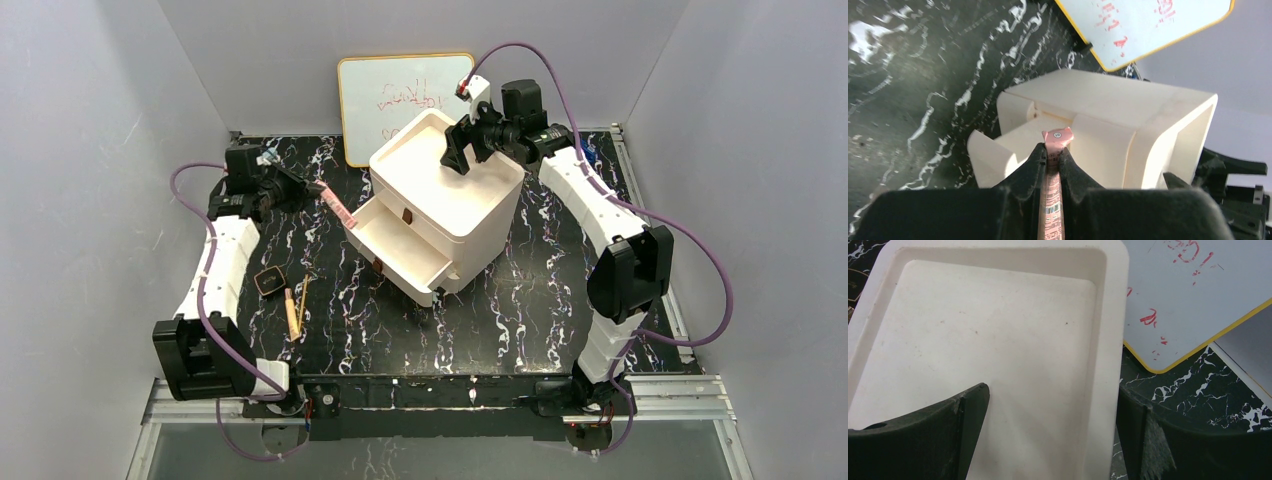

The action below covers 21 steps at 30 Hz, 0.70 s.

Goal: Organize the makeup

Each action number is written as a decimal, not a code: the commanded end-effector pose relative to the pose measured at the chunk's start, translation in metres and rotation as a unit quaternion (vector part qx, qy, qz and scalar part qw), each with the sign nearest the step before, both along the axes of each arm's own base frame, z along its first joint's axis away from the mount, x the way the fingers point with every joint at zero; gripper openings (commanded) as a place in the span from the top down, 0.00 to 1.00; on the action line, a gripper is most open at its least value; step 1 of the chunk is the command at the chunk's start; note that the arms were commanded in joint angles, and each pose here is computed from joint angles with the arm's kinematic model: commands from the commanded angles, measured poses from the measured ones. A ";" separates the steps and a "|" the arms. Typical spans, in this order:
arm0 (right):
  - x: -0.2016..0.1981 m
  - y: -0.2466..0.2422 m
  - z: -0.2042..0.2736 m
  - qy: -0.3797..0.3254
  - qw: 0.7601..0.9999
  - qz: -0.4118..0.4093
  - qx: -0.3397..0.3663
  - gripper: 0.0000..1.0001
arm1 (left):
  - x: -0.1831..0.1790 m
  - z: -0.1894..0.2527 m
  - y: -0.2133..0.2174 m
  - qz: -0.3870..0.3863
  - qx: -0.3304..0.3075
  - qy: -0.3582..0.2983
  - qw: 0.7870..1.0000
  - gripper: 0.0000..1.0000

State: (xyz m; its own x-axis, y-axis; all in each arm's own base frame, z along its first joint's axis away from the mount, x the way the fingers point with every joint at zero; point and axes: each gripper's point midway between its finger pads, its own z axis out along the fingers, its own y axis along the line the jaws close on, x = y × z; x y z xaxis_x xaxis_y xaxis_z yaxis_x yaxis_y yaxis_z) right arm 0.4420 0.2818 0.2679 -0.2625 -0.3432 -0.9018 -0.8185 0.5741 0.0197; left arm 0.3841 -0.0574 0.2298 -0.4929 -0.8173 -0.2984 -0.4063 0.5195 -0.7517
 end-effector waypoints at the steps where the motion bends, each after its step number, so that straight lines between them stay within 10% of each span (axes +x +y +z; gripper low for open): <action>1: -0.030 -0.010 -0.093 0.167 0.984 -0.011 -0.063 0.00 | -0.012 0.021 -0.028 -0.008 -0.022 -0.020 1.000 1.00; 21: -0.035 -0.007 -0.097 0.169 0.983 -0.006 -0.067 0.00 | -0.056 -0.024 -0.121 -0.023 -0.002 0.012 1.000 1.00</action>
